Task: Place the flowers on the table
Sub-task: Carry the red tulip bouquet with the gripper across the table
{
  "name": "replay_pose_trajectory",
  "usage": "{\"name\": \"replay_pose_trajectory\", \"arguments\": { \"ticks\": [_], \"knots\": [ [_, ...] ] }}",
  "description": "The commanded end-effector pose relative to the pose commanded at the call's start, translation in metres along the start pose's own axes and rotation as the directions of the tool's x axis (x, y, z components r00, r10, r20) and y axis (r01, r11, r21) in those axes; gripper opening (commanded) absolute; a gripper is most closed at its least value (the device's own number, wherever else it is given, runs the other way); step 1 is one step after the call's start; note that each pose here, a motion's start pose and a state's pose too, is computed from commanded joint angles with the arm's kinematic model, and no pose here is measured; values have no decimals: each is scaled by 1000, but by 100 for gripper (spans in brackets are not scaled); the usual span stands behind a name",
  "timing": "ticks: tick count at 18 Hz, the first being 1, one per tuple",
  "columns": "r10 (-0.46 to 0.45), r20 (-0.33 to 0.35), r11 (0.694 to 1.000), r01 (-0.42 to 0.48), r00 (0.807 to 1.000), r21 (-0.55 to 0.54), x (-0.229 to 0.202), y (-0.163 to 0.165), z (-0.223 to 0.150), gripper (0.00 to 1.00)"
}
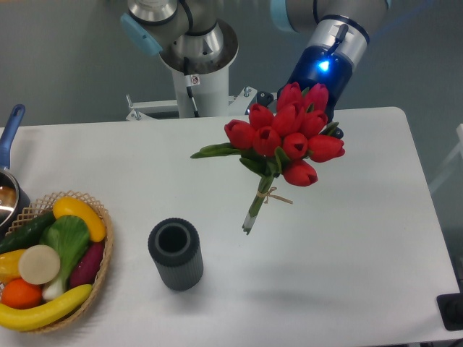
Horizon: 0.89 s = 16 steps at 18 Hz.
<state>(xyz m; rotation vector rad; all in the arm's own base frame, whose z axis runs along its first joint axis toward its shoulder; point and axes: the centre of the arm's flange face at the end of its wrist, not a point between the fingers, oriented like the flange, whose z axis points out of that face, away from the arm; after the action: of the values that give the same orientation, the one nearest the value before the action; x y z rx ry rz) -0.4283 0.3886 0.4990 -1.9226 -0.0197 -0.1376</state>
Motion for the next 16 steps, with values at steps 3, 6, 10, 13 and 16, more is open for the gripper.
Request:
{"name": "replay_pose_trajectory", "arguments": {
  "ticks": [3,6,10,13,16],
  "knots": [
    [12,1,1000,-12,1000,-3,4,2,-1,22],
    [6,25,1000,-6,1000,-1,-1,3,-12,22],
    [24,108,999,-20,994,-44,-3,-1,-33,22],
    [61,199,990,-34,978,-136,2,-5,-40,22],
    [98,299,967,-20,949,-254,5,2,-48,22]
  ]
}}
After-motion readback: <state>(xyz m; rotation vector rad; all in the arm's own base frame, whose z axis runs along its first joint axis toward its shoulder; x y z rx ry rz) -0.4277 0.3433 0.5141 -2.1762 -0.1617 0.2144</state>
